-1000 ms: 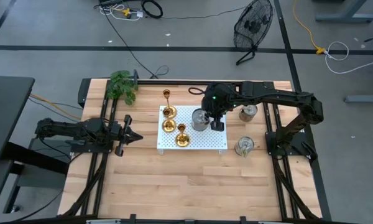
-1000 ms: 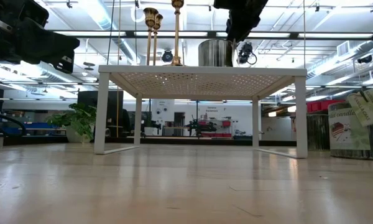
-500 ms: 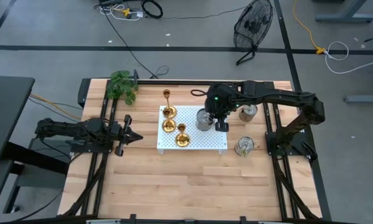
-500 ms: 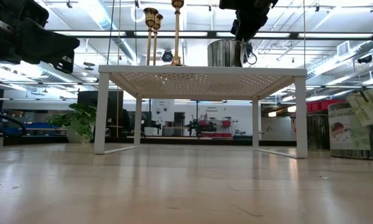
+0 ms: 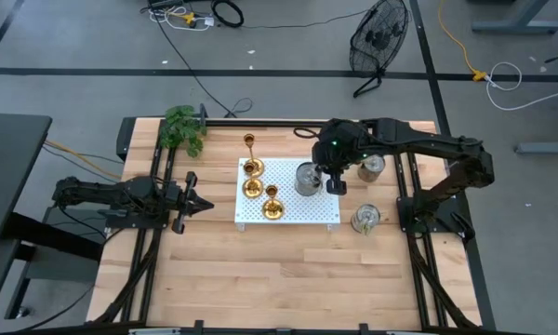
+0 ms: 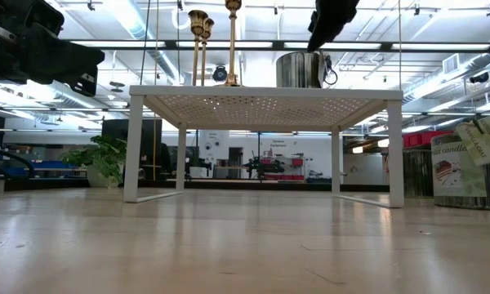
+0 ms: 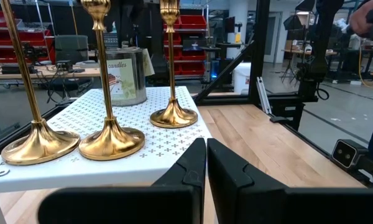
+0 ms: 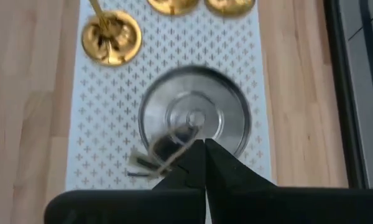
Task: Pick & Place candle stick holders
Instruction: Adjust the golden candle holder on the shelf, then put the bottom metal lid scented candle on the shelf
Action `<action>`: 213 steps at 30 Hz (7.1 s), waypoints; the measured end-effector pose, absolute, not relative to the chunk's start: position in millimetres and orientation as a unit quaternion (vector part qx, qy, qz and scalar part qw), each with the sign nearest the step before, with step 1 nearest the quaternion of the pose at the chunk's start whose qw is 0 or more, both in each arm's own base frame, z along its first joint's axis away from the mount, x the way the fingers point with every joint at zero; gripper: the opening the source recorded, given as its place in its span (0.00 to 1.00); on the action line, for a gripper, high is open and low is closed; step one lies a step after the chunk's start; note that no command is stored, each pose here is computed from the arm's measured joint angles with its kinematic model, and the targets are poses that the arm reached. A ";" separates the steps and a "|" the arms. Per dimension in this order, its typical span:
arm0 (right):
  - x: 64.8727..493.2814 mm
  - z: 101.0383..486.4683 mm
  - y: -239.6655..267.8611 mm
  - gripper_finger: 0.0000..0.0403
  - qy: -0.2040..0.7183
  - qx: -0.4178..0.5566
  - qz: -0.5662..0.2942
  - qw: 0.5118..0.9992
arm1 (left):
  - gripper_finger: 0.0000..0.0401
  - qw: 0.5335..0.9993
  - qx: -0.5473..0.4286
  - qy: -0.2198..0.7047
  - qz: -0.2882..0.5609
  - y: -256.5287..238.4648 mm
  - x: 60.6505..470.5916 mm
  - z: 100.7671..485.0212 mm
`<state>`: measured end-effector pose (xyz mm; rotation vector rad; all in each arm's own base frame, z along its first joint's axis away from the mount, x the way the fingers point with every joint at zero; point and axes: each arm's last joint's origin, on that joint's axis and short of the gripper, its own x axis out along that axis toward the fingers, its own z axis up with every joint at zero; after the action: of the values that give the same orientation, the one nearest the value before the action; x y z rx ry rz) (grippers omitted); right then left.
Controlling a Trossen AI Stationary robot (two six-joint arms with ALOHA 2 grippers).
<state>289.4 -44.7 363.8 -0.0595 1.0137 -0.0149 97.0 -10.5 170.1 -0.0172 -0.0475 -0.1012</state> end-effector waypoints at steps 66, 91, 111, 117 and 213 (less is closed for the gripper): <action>353.9 280.0 65.2 0.00 0.329 -0.532 0.271 0.732 | 0.05 0.998 -0.009 -0.024 -0.051 -10.6 97.0 170.0; 353.9 259.5 60.0 0.00 0.334 -0.539 0.247 0.733 | 0.05 0.998 -0.009 -0.023 -0.050 -10.5 97.0 170.0; 360.8 250.5 51.1 0.00 0.355 -0.530 0.228 0.736 | 0.05 0.998 -0.009 -0.024 -0.050 -10.5 97.0 170.1; 364.8 249.6 51.6 0.00 0.344 -0.535 0.223 0.738 | 0.05 0.998 -0.009 -0.024 -0.050 -10.5 97.0 170.2; 208.8 290.3 -16.4 0.29 0.626 -0.020 0.017 0.780 | 0.05 0.998 -0.009 -0.024 -0.050 -10.5 97.0 170.1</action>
<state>208.8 -16.4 290.3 -0.0429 1.3525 0.0369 97.0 -10.5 170.1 -0.0173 -0.0476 -0.1010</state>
